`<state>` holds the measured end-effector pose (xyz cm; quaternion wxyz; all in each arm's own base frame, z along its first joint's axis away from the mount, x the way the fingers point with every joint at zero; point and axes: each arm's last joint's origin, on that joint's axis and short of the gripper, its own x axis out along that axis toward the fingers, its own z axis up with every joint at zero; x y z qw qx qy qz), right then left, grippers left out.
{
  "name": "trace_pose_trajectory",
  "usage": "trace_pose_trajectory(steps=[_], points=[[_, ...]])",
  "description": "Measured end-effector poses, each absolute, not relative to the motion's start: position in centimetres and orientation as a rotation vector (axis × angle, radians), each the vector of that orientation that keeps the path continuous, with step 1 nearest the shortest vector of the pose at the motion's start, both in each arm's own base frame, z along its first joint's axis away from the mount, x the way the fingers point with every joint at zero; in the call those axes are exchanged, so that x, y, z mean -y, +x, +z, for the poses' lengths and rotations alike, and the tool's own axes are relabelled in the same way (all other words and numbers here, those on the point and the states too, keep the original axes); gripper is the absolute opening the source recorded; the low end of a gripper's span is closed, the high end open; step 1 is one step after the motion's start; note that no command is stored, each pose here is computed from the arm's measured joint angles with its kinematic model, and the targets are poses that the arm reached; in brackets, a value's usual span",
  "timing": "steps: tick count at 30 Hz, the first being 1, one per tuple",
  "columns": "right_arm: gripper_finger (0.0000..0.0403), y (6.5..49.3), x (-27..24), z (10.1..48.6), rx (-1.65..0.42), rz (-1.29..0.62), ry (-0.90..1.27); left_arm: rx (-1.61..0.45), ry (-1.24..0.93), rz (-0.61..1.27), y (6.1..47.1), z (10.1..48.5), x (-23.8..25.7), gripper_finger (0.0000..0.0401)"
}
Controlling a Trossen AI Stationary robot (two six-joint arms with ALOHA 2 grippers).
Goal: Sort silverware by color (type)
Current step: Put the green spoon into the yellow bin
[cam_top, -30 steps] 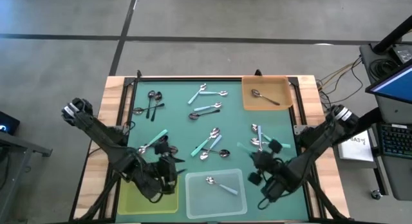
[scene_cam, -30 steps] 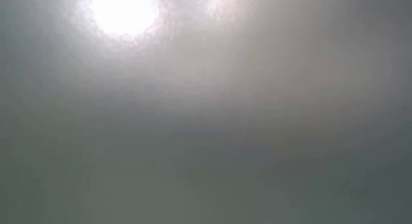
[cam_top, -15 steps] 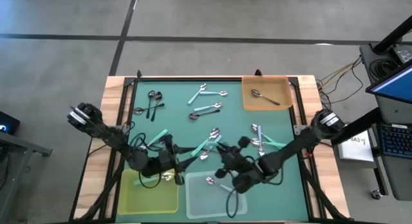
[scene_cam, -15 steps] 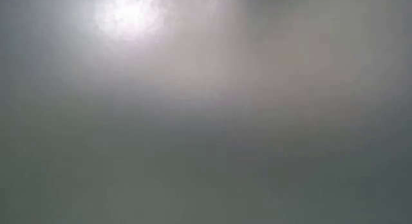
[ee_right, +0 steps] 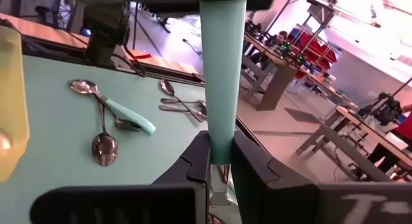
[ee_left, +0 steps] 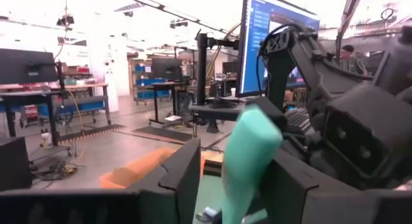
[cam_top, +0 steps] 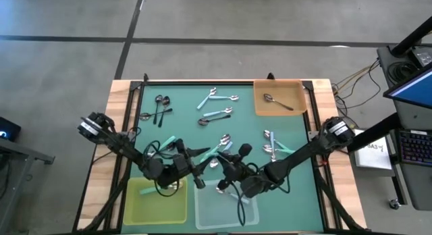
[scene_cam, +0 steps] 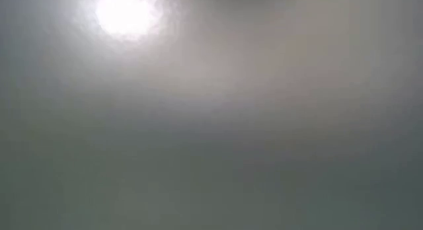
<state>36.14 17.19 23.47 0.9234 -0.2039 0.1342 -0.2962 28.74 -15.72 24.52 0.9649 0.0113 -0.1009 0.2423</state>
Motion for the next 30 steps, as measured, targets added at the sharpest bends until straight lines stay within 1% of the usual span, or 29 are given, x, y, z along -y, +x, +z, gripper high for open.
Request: trace_pose_trajectory(steps=[1, 3, 5, 6, 12, 17, 19, 21, 23, 27, 30], points=[[0.0028, 36.1, -17.2, 23.5, -0.276, -0.609, -0.419, 0.204, 0.023, 0.492, 28.8, 24.6, 15.8, 0.0113], [0.0028, 36.1, -17.2, 23.5, -0.276, -0.609, -0.42, 0.202, 0.027, 0.492, 28.9, 24.7, 15.8, 0.0082], [0.0039, 36.1, -17.2, 23.5, -0.277, -0.613, -0.422, 0.2, 0.02, 0.503, 28.8, 24.7, 15.8, 0.004], [0.0048, 36.1, -17.2, 23.5, -0.279, -0.615, -0.428, 0.2, 0.016, 0.507, 28.8, 24.7, 15.8, 0.0035], [0.0098, 35.8, -17.2, 24.1, -0.286, -0.6, -0.454, 0.152, 0.023, 0.623, 28.4, 24.5, 15.3, 0.0035], [0.0123, 34.5, -16.8, 24.6, -0.391, -0.596, -0.603, 0.054, 0.119, 0.781, 27.1, 25.9, 15.0, 0.0035], [0.013, 33.4, -16.3, 24.9, -0.44, -0.6, -0.598, -0.019, 0.162, 0.854, 26.0, 26.6, 15.3, 0.0035], [0.0133, 32.1, -15.6, 25.1, -0.494, -0.594, -0.537, -0.102, 0.216, 0.899, 24.8, 27.4, 15.7, 0.0035], [0.0132, 30.7, -14.5, 25.3, -0.563, -0.579, -0.43, -0.114, 0.248, 0.849, 23.3, 28.4, 16.5, 0.0035], [0.0125, 28.9, -12.1, 25.6, -0.697, -0.599, -0.19, -0.055, 0.145, 0.722, 20.2, 30.8, 18.5, 0.0035], [0.0118, 28.7, -10.8, 25.5, -0.775, -0.591, -0.128, -0.021, 0.062, 0.639, 18.3, 32.1, 19.8, 0.0035]])
